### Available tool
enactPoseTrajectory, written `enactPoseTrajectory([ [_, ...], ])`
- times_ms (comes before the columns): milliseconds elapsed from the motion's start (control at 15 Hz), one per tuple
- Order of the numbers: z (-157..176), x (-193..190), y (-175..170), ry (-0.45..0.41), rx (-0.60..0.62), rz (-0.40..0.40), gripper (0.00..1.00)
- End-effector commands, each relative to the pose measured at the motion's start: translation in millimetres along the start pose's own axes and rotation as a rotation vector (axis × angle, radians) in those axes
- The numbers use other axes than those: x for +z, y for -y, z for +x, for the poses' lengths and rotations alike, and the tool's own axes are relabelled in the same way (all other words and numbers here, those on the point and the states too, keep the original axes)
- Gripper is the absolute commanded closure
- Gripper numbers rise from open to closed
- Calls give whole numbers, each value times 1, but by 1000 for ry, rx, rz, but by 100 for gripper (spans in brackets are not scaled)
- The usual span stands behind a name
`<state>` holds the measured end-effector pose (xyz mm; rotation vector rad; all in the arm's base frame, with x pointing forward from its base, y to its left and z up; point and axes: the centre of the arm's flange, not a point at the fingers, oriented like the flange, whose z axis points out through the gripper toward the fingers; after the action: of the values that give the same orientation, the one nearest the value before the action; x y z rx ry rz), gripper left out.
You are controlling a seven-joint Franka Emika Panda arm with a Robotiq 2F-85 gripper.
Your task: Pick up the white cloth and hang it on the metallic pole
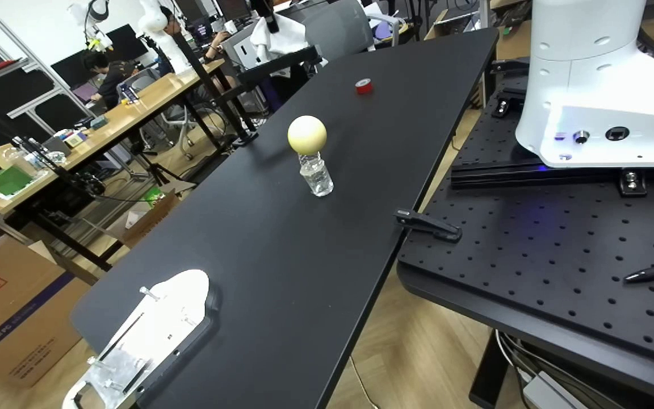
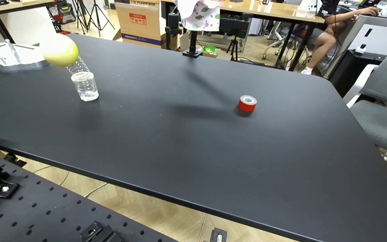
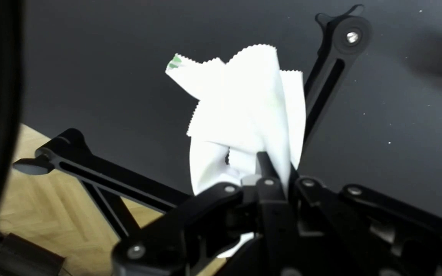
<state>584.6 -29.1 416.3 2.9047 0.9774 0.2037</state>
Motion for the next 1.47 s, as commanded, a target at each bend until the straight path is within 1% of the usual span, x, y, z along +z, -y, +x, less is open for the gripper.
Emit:
enactPoseTrajectory([
  [0,-5,-2,21,58,52,77,99],
  [200,-10,1,39,109,32,142,99],
  [333,-8,-3,48,121,19,157,99],
  [533,0,-17,61,122,-8,145,99],
  [800,11,-37,71,96,-30,108,99],
  [1067,6,-41,53,77,6,113,99],
  [1400,-17,-28,18,83,75,135,99],
])
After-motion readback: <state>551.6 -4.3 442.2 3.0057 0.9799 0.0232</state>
